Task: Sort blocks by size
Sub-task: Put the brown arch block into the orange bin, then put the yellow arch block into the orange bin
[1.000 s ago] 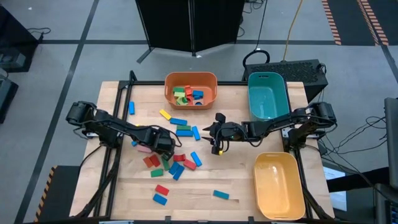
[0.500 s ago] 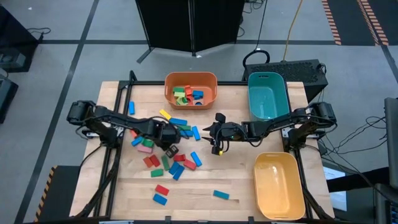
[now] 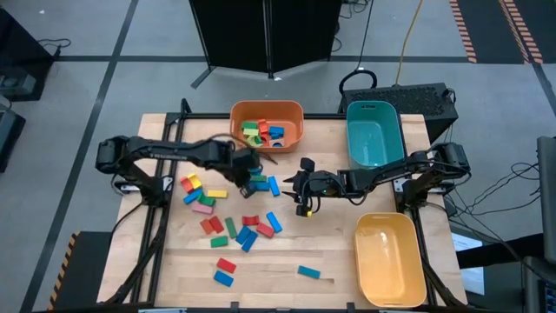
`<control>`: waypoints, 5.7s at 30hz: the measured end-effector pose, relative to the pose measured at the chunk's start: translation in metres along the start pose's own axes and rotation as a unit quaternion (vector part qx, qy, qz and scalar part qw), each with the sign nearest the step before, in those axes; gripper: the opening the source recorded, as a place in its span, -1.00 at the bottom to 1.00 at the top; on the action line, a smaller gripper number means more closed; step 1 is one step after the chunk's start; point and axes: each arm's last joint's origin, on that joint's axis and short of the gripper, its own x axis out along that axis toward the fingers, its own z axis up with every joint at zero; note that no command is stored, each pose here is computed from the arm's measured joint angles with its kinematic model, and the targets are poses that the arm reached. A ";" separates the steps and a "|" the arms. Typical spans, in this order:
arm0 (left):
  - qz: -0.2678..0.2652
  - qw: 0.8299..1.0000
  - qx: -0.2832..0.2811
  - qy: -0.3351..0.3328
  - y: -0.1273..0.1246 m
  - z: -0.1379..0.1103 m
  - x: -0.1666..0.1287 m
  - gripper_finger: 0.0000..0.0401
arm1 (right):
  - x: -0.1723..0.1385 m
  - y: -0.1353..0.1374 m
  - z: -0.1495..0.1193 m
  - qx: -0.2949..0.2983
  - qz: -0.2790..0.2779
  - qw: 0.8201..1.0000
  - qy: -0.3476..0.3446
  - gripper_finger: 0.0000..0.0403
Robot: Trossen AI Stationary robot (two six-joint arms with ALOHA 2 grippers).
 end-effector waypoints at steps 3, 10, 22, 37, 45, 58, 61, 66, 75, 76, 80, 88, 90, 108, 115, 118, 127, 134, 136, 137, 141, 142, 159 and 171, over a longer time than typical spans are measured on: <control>0.004 1.000 -0.001 -0.013 0.012 0.014 -0.010 -0.80 | 0.000 0.000 0.000 -0.003 0.000 1.000 0.000 -0.22; 0.015 0.998 -0.022 -0.049 0.048 0.042 -0.025 -0.80 | 0.000 -0.001 0.000 -0.003 -0.001 1.000 0.000 -0.22; -0.025 0.986 -0.059 -0.155 0.102 0.081 -0.035 -0.80 | 0.001 -0.005 0.002 0.002 -0.007 1.000 -0.010 -0.22; -0.016 0.985 -0.088 -0.144 0.148 0.128 0.008 -0.80 | 0.002 -0.014 0.007 -0.019 -0.020 0.999 -0.031 -0.22; -0.003 0.989 -0.082 -0.121 0.159 0.137 0.031 -0.72 | 0.004 -0.022 0.006 -0.020 -0.030 0.999 -0.029 -0.22; 0.018 0.991 -0.053 -0.119 0.160 0.137 0.032 -0.12 | 0.005 -0.031 0.007 -0.026 -0.043 0.998 -0.034 -0.22; 0.018 0.992 -0.052 -0.115 0.160 0.136 0.031 -0.05 | 0.005 -0.033 0.006 -0.025 -0.045 0.998 -0.033 -0.22; 0.022 0.993 -0.021 -0.114 0.154 0.130 0.011 -0.05 | 0.006 -0.036 0.006 -0.028 -0.050 0.998 -0.032 -0.22; 0.068 0.990 0.053 -0.110 0.115 0.095 -0.059 -0.05 | 0.006 -0.041 0.005 -0.026 -0.056 0.998 -0.030 -0.22; 0.069 0.990 0.061 -0.108 0.109 0.090 -0.066 -0.05 | 0.006 -0.041 0.005 -0.026 -0.056 0.998 -0.030 -0.22; 0.072 0.986 0.093 -0.114 0.085 0.065 -0.090 -0.05 | 0.006 -0.040 0.005 -0.025 -0.055 0.998 -0.028 -0.22; 0.055 0.985 0.077 -0.147 0.061 0.013 -0.112 -0.05 | 0.006 -0.040 0.005 -0.025 -0.055 0.998 -0.027 -0.22; 0.057 0.985 0.065 -0.151 0.059 0.002 -0.113 -0.05 | 0.006 -0.040 0.005 -0.024 -0.055 0.998 -0.030 -0.22; 0.053 0.996 -0.074 -0.016 0.037 -0.073 -0.053 -0.05 | 0.006 -0.040 0.006 -0.024 -0.056 0.998 -0.032 -0.22; 0.067 0.992 -0.109 0.017 0.033 -0.097 -0.029 -0.05 | 0.006 -0.040 0.006 -0.023 -0.056 0.998 -0.032 -0.22; 0.072 0.990 -0.114 0.030 0.033 -0.103 -0.024 -0.05 | 0.006 -0.040 0.006 -0.020 -0.056 0.998 -0.033 -0.22; 0.103 0.989 -0.086 0.054 0.041 -0.115 -0.012 -0.05 | 0.006 -0.040 0.006 -0.014 -0.055 0.998 -0.033 -0.22; 0.135 0.984 -0.073 0.092 0.056 -0.129 0.007 -0.05 | 0.006 -0.040 0.006 -0.016 -0.055 0.998 -0.035 -0.22; 0.143 0.982 -0.069 0.101 0.062 -0.132 0.011 -0.05 | 0.006 -0.040 0.007 -0.019 -0.056 0.997 -0.039 -0.22; 0.148 0.981 -0.071 0.104 0.065 -0.133 0.013 -0.05 | 0.006 -0.040 0.008 -0.018 -0.056 0.997 -0.044 -0.22; 0.151 0.981 -0.067 0.100 0.073 -0.132 0.019 -0.05 | 0.006 -0.041 0.009 -0.018 -0.057 0.997 -0.051 -0.22; 0.147 0.982 -0.062 0.097 0.074 -0.130 0.020 -0.05 | 0.006 -0.040 0.010 -0.021 -0.057 0.997 -0.053 -0.22; 0.118 0.986 -0.070 0.099 0.081 -0.131 0.031 -0.34 | 0.006 -0.044 0.012 -0.053 -0.064 0.995 -0.060 -0.22; 0.133 0.984 -0.080 0.085 0.082 -0.130 0.031 -0.93 | 0.005 -0.045 0.019 -0.092 -0.075 0.988 -0.097 -0.22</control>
